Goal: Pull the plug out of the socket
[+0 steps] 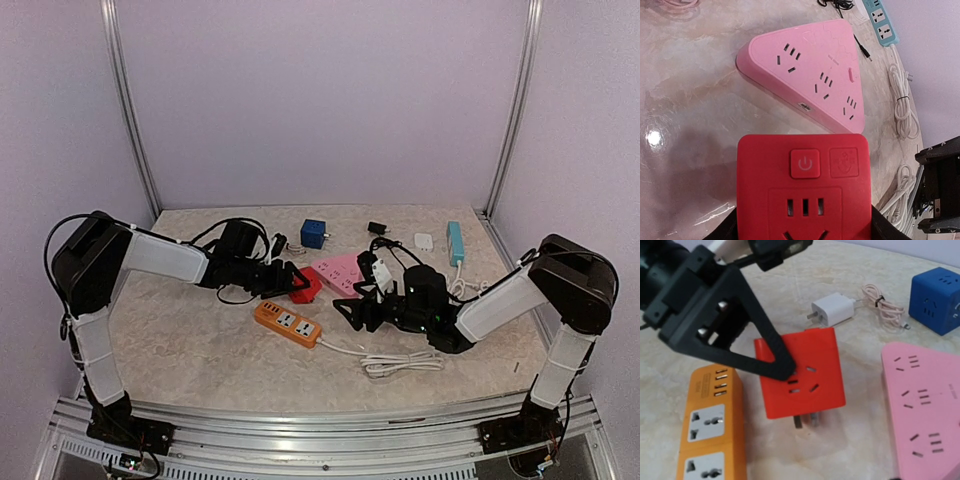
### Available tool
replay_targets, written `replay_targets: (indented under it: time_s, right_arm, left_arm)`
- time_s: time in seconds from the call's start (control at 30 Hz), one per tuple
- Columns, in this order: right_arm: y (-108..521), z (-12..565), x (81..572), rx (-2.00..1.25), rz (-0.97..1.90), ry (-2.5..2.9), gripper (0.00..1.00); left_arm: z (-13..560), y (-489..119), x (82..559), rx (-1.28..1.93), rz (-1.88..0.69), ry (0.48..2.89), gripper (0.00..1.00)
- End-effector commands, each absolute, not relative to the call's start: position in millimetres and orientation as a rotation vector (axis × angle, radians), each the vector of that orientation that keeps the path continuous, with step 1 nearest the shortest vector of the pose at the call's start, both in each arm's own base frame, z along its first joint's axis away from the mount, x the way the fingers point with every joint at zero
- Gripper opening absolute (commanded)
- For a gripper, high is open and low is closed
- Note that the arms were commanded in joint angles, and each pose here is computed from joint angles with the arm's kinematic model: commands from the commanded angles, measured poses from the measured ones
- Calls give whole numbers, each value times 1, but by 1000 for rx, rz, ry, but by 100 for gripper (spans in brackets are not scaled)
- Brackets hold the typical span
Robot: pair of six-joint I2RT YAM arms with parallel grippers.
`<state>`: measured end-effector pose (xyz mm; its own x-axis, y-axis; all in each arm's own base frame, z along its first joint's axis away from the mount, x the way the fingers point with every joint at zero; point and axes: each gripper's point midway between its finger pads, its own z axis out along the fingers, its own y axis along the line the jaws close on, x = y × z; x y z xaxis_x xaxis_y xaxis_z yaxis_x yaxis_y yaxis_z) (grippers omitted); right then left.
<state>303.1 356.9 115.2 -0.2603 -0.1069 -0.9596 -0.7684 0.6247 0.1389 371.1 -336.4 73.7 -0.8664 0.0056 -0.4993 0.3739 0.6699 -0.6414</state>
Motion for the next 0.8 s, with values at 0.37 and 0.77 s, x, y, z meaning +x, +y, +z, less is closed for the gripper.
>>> replay_targets:
  time_s: [0.37,0.77]
  right_arm:
    - [358,110,302,-726,776,1751,74]
    - [358,110,300,-727,782,1750,74]
  left_arm:
    - [58,-318,391,187,-999,2466,85]
    - [70,-272,404,57,-846,2468,86]
